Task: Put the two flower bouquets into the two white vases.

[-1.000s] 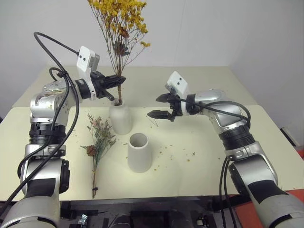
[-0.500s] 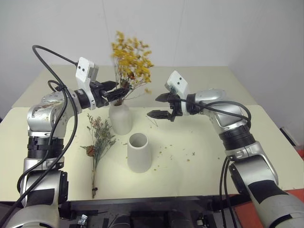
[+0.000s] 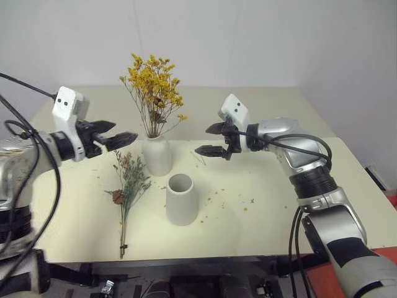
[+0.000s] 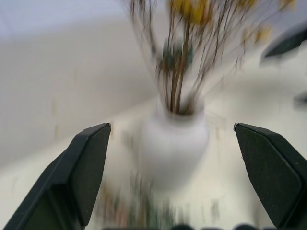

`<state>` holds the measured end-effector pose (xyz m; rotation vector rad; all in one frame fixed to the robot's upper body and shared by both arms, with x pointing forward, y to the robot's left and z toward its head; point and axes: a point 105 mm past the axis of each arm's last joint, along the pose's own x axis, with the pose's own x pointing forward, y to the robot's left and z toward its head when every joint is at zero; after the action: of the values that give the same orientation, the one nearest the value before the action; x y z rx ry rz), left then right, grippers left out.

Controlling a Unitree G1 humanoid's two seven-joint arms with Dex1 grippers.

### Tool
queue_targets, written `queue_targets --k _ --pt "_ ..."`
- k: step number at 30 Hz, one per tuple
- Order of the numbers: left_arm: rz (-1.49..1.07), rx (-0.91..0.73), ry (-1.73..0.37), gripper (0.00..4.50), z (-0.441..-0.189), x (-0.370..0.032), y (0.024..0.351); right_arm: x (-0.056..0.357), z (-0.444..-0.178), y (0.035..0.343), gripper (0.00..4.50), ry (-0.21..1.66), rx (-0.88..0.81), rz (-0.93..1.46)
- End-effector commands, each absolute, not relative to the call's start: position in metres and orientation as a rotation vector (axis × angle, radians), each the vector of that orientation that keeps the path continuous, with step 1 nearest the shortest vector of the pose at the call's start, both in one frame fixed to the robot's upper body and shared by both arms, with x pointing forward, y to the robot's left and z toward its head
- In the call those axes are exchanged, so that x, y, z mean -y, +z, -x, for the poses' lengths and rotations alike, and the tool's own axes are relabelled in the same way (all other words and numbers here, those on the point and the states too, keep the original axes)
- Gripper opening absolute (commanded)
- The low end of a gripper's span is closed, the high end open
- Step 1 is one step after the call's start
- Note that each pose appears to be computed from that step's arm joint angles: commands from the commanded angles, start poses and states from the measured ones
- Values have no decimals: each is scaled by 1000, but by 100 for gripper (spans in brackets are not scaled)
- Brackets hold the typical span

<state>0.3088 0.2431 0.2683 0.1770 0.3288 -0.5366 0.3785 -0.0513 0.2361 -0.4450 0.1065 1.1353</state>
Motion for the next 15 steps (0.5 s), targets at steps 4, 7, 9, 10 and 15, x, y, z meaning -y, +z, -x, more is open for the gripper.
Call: queue_targets --k 4,7,9,10,15 --pt "-96 -531 -522 448 -283 -244 275 67 -367 242 450 1152 -83 471" --pt "-84 -636 -486 448 -286 -249 270 71 -368 240 450 1150 -94 472" --pt "-118 -703 -483 448 -282 -247 264 72 -368 242 450 1154 -94 473" --pt "-148 -737 -480 448 -279 -246 261 72 -367 242 450 1162 -92 474" --pt "-227 -937 -530 448 -260 -234 230 74 -364 240 450 1181 -106 491"
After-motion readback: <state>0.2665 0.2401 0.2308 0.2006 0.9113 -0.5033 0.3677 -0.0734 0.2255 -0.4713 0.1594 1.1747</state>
